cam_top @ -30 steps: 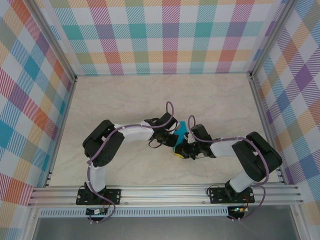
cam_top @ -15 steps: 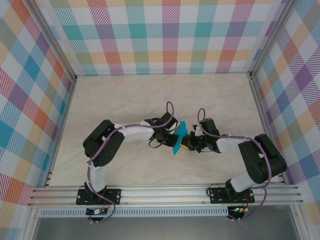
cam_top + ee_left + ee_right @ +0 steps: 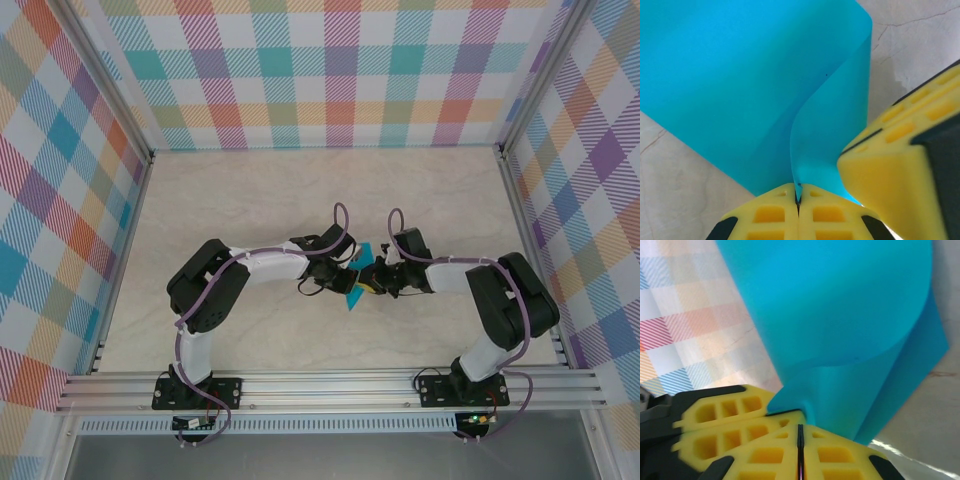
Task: Fold a paper plane with a square sheet of paper (pick it up from the middle)
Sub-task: Third fold the triangle at the center of the table.
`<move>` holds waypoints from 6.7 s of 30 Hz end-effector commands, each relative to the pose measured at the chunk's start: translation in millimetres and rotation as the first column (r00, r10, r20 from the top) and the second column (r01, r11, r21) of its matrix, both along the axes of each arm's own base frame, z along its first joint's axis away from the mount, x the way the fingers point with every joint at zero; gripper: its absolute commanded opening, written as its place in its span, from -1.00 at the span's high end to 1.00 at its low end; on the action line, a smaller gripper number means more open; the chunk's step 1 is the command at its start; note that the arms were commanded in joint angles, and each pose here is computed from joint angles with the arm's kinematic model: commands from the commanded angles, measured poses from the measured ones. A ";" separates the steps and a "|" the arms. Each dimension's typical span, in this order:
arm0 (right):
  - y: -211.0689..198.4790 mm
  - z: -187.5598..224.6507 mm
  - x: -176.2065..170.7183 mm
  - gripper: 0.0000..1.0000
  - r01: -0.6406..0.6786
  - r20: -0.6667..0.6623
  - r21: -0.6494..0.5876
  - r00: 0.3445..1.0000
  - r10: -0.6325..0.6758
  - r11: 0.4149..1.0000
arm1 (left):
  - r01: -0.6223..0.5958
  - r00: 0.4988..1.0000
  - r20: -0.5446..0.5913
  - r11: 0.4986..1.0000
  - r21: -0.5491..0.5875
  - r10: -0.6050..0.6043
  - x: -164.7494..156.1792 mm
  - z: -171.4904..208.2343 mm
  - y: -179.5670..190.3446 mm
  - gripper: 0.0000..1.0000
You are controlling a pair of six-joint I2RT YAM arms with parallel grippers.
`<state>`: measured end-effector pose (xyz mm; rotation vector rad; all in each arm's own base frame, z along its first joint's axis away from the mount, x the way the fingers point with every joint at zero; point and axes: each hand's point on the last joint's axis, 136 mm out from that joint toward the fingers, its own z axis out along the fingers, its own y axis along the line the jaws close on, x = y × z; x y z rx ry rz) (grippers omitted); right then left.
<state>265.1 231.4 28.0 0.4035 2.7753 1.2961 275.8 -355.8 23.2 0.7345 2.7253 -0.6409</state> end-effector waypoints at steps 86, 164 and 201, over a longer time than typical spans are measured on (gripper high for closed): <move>-47.8 -18.0 50.5 0.84 0.039 0.008 -0.089 0.999 -0.038 0.995 | 0.035 0.998 -0.061 0.996 0.082 -0.030 -9.1 -19.3 13.5 0.95; 0.1 28.8 -10.2 0.83 -0.057 0.059 0.008 0.997 0.056 0.998 | -0.207 0.977 -0.040 0.974 0.092 0.211 20.8 -17.9 16.9 0.95; 26.6 9.8 -49.3 0.82 -0.094 0.062 0.007 0.994 0.093 0.996 | -0.111 0.993 -0.039 0.993 0.032 0.112 22.5 -5.5 -1.5 0.85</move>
